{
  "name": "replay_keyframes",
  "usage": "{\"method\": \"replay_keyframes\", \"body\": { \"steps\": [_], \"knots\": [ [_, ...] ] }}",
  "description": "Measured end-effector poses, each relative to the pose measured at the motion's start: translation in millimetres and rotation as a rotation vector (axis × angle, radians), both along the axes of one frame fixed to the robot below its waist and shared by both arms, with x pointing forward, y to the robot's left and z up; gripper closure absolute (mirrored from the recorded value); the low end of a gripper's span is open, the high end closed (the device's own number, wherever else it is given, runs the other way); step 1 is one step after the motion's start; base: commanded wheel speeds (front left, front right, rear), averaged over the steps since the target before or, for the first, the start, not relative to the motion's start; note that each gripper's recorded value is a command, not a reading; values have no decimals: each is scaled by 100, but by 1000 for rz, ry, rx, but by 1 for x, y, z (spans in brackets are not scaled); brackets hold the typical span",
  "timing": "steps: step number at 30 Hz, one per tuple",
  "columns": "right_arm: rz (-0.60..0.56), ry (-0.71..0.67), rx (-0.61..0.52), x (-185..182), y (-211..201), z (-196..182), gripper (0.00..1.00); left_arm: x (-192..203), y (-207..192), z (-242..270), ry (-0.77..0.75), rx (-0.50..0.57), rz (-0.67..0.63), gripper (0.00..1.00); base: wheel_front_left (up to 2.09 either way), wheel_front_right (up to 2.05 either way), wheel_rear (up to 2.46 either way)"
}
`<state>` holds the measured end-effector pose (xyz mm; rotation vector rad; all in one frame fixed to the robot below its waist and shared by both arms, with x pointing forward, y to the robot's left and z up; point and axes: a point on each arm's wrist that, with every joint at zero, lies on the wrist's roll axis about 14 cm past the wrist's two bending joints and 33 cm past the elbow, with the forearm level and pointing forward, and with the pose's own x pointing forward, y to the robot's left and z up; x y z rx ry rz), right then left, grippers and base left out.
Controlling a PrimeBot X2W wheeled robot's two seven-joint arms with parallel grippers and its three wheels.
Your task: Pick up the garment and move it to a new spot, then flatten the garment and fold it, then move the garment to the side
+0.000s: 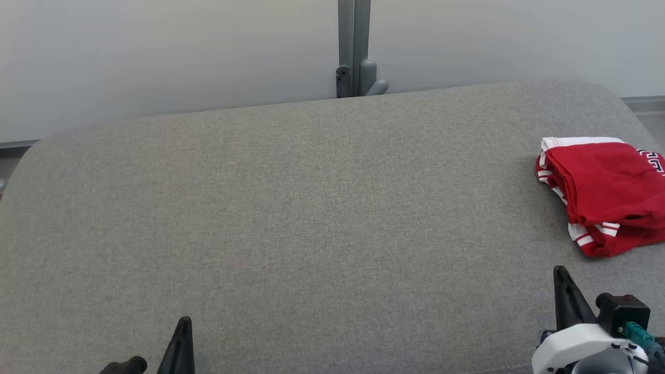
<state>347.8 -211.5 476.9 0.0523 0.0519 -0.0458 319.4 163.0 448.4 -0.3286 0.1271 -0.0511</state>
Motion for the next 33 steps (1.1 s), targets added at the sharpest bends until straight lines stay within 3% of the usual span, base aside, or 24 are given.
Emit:
{"method": "replay_keyframes", "body": {
  "steps": [33],
  "knots": [
    [-80,-24,587,11,-3,7,100,23,20,16,12,-472,131,100,0,0,0]
  ]
}}
